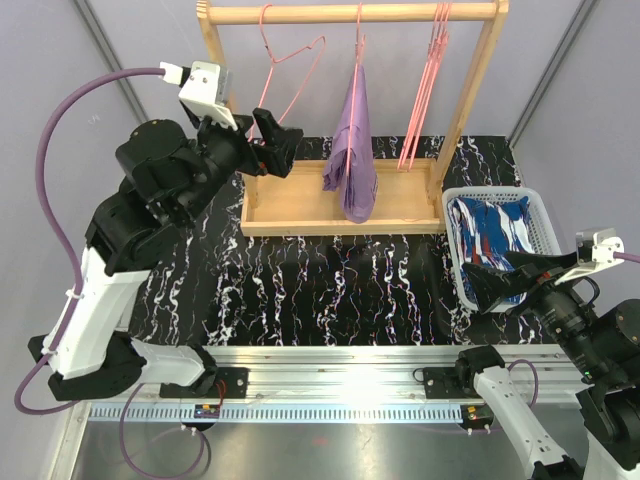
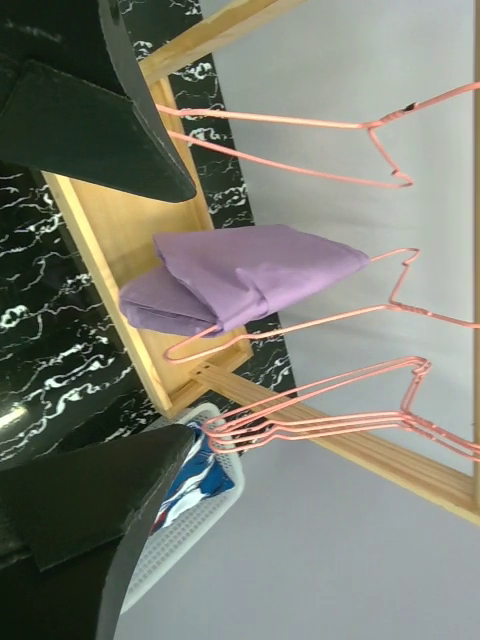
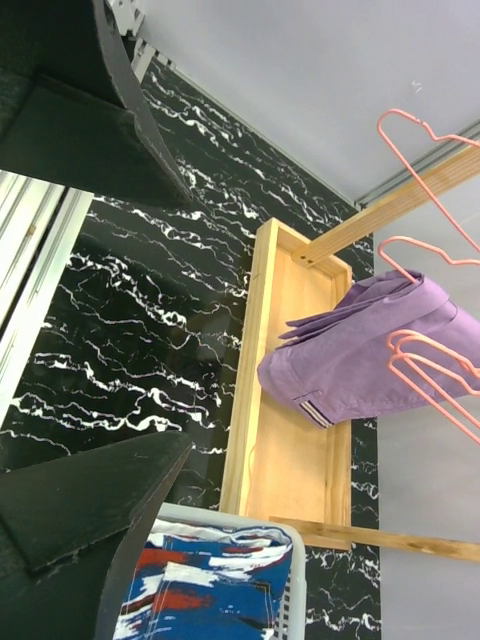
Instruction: Remove the trousers from the hanger
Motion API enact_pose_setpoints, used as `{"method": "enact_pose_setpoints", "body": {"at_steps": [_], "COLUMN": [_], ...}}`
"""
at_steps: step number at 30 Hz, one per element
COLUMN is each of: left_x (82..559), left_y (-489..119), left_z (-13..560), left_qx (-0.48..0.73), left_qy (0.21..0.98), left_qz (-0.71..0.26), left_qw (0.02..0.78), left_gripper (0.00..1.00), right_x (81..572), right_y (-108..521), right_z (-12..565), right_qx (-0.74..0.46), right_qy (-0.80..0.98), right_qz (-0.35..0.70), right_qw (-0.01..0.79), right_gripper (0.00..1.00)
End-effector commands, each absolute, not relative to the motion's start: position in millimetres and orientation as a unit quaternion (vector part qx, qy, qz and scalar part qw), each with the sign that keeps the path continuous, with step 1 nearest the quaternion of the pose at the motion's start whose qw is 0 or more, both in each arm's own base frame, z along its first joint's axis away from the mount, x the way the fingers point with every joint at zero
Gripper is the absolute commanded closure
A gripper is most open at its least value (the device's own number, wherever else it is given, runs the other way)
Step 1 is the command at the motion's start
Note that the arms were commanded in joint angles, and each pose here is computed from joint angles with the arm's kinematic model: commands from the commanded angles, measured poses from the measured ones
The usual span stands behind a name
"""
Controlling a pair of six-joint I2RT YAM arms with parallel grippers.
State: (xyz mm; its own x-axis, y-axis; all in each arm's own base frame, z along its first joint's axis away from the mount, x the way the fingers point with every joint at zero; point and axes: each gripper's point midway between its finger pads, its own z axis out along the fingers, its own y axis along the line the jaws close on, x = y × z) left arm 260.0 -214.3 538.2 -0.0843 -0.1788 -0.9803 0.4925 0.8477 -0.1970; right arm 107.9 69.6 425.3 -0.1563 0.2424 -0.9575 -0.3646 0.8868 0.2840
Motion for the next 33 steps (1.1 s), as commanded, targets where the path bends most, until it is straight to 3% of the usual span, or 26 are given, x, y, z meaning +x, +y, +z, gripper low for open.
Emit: {"method": "enact_pose_setpoints", "body": {"at_steps": [1, 8, 14, 17, 21, 26, 29, 33], "left_x": [282, 320, 365, 387, 412, 439, 445, 456], "left_y": [-233, -282, -311, -321, -323, -322, -325, -332], "left_z": [538, 514, 481, 466, 447, 437, 441, 434], "left_qx": [0.105, 0.121, 0.123, 0.127, 0.114, 0.102, 0.107, 0.111], "left_qy": [0.688, 0.697, 0.719, 0.728, 0.741, 0.748, 0.743, 0.742], "left_qz": [-0.242, -0.244, -0.188, -0.156, -0.124, -0.137, -0.151, -0.153], "left_qw": [0.676, 0.664, 0.658, 0.655, 0.650, 0.642, 0.644, 0.643], "left_gripper": [0.04, 0.07, 0.08, 0.14, 0.35, 0.41, 0.53, 0.59], "right_x": [100, 81, 68, 63, 55, 47, 45, 44], "right_y": [77, 89, 96, 98, 99, 100, 100, 99], "right_z": [445, 453, 456, 457, 458, 460, 460, 459], "right_qx": [-0.046, -0.071, -0.085, -0.089, -0.089, -0.097, -0.103, -0.107], "right_qy": [0.698, 0.680, 0.669, 0.667, 0.662, 0.658, 0.660, 0.661], "right_qz": [0.265, 0.305, 0.329, 0.338, 0.348, 0.354, 0.350, 0.343], "right_qw": [0.664, 0.663, 0.660, 0.658, 0.658, 0.658, 0.657, 0.659], "right_gripper": [0.01, 0.01, 0.01, 0.01, 0.01, 0.01, 0.01, 0.01]}}
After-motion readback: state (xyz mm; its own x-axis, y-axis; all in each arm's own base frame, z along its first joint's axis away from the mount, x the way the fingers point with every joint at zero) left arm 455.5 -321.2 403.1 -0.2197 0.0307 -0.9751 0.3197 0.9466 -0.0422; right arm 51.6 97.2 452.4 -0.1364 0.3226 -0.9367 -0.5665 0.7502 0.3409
